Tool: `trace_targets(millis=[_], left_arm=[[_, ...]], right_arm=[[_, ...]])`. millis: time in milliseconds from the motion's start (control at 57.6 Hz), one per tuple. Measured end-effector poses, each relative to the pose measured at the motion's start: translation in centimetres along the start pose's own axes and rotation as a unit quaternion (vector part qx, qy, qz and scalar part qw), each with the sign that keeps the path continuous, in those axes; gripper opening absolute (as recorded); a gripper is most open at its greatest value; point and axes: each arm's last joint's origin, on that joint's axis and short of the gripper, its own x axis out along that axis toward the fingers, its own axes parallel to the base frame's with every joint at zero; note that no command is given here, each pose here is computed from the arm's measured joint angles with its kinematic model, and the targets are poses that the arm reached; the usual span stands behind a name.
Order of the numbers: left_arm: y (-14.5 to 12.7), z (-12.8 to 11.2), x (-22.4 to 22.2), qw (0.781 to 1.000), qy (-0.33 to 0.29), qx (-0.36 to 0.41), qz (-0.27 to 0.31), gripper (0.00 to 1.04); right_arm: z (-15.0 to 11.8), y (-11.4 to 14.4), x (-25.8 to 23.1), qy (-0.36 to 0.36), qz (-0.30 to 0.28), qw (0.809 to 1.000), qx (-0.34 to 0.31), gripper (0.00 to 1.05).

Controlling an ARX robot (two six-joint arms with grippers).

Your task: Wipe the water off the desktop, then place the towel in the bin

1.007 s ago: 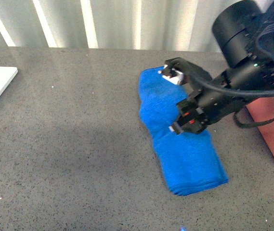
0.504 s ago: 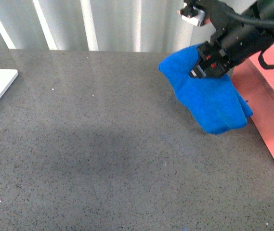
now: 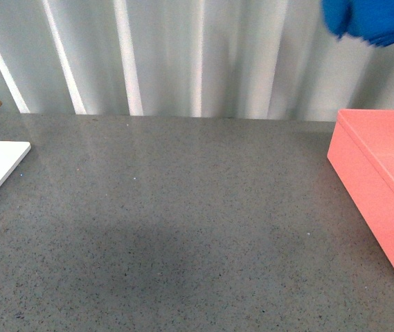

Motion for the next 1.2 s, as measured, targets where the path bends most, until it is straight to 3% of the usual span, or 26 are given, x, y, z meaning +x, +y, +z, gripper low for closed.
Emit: trace_targets(millis=[69,174,313,365,712,1042,1112,1198], left_arm=[[0.0,0.0,0.0,1.0,0.0,0.0,0.0,0.98],[0.0,0.0,0.0,1.0,0.0,0.0,0.0,0.98],[0.0,0.0,0.0,1.0,0.0,0.0,0.0,0.98],[0.0,0.0,0.0,1.0,0.0,0.0,0.0,0.98],[0.0,0.0,0.0,1.0,0.0,0.0,0.0,0.98],[0.0,0.0,0.0,1.0,0.0,0.0,0.0,0.98],[0.0,0.0,0.0,1.0,0.0,0.0,0.0,0.98],[0.0,0.0,0.0,1.0,0.0,0.0,0.0,0.98]], right_arm=[[-1.0,-2.6,-2.8,0.001,-0.033,0.999,0.01,0.04],[-6.3,-5.5,-4.5,0.053,-0.069,0.996,0.032,0.04],[-13.7,-6.8,-3.3,0.132,-0.071,0.985,0.082,0.04],[-15.3,-7.0,-2.7,0.149,-0.07,0.982,0.094,0.04],[-17.6,-7.9,2.0,0.201,-0.077,0.97,0.11,0.04],[-19.7,-8.7,6.4,0.309,-0.081,0.941,0.114,0.05],[-21.1,-7.9,6.8,0.36,-0.051,0.926,0.099,0.2],[-21.8,-7.4,7.1,0.378,-0.032,0.922,0.082,0.36]])
